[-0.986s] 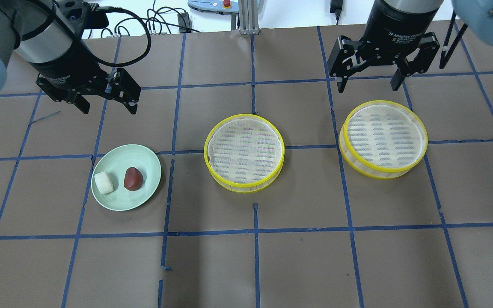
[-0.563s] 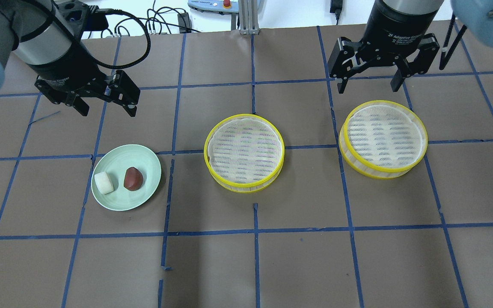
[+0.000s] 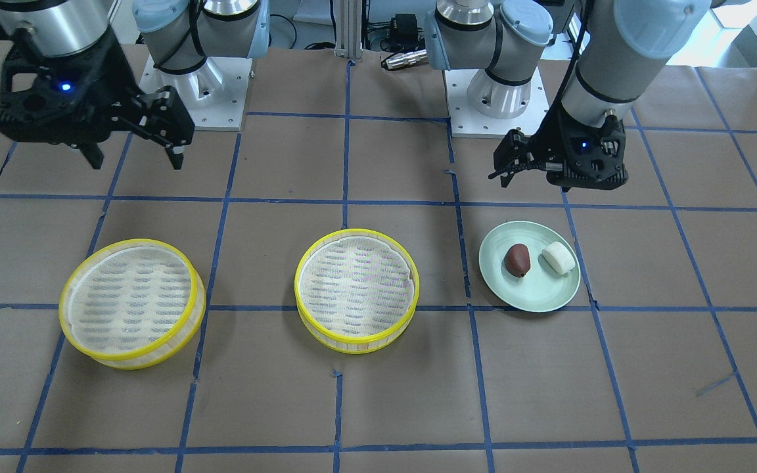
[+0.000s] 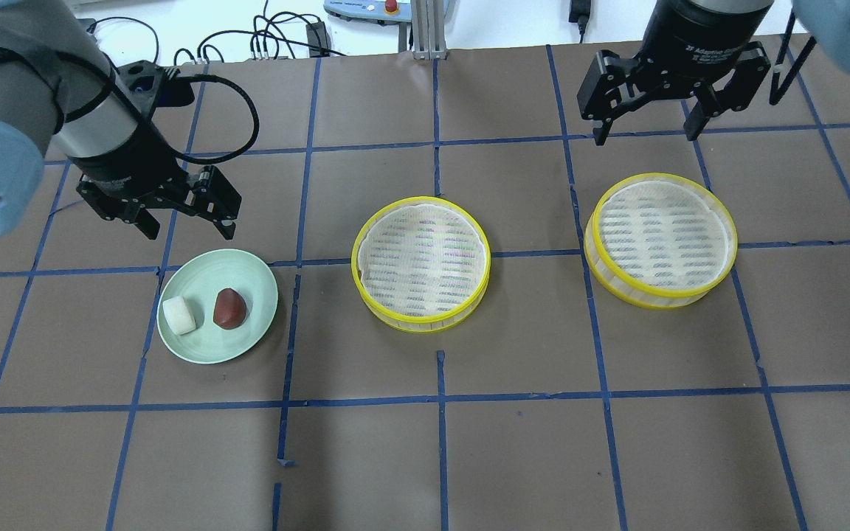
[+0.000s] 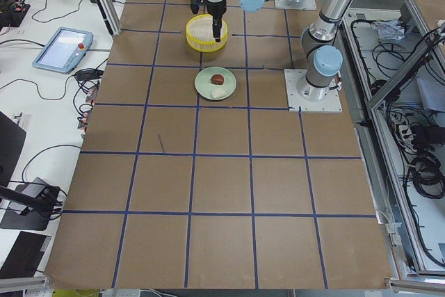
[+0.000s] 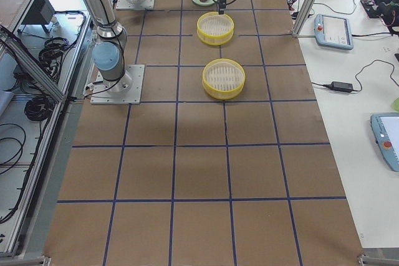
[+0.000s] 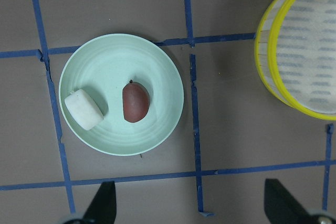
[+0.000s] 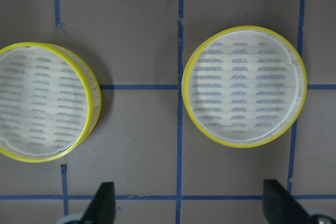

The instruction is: Stack buns with steamer

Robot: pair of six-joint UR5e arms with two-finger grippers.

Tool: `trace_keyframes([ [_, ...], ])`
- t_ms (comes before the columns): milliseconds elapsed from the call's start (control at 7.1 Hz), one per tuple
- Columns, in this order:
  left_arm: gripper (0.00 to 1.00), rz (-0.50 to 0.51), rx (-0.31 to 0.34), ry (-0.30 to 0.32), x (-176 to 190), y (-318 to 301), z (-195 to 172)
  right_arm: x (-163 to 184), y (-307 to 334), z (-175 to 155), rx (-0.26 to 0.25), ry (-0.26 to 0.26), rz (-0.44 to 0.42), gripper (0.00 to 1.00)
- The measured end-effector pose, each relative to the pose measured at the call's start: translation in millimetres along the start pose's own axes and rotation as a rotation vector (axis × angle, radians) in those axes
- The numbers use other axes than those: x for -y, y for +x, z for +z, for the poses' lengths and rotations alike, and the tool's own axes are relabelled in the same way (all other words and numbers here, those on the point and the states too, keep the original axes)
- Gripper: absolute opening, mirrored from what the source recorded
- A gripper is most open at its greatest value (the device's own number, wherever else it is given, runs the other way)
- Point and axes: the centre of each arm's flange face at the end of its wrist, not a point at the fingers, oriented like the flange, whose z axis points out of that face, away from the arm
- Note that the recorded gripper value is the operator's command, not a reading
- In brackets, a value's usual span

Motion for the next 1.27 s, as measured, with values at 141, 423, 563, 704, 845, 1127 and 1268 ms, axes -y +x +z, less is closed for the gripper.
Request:
trace_keyframes([
  [141,0.99,0.013,-0.006,-0.009,6.4,-25.8,22.1,14.6,46.4,24.1,0.000,-0.021,0.002,1.00],
  [423,0.98,0.032,-0.026,-0.040,24.6,-86.5,72.4,36.8,125.6,99.1,0.001,-0.048,-0.045,1.00],
  [563,0.98,0.031,-0.013,-0.047,34.1,-103.8,98.6,39.5,155.3,145.6,0.004,-0.055,-0.058,1.00],
  [704,0.94,0.029,0.017,-0.060,43.6,-116.4,125.5,33.6,173.6,190.8,0.010,-0.069,-0.054,1.00],
  [845,0.82,0.027,0.033,-0.074,50.6,-124.0,146.9,23.4,178.8,224.6,0.021,-0.093,-0.051,1.00],
  [1127,0.40,0.020,0.028,-0.110,54.3,-127.6,176.1,9.9,178.0,271.7,0.030,-0.113,-0.050,1.00],
  [1268,0.20,0.015,0.021,-0.128,51.2,-126.6,184.9,5.5,176.8,284.8,0.032,-0.118,-0.051,1.00],
])
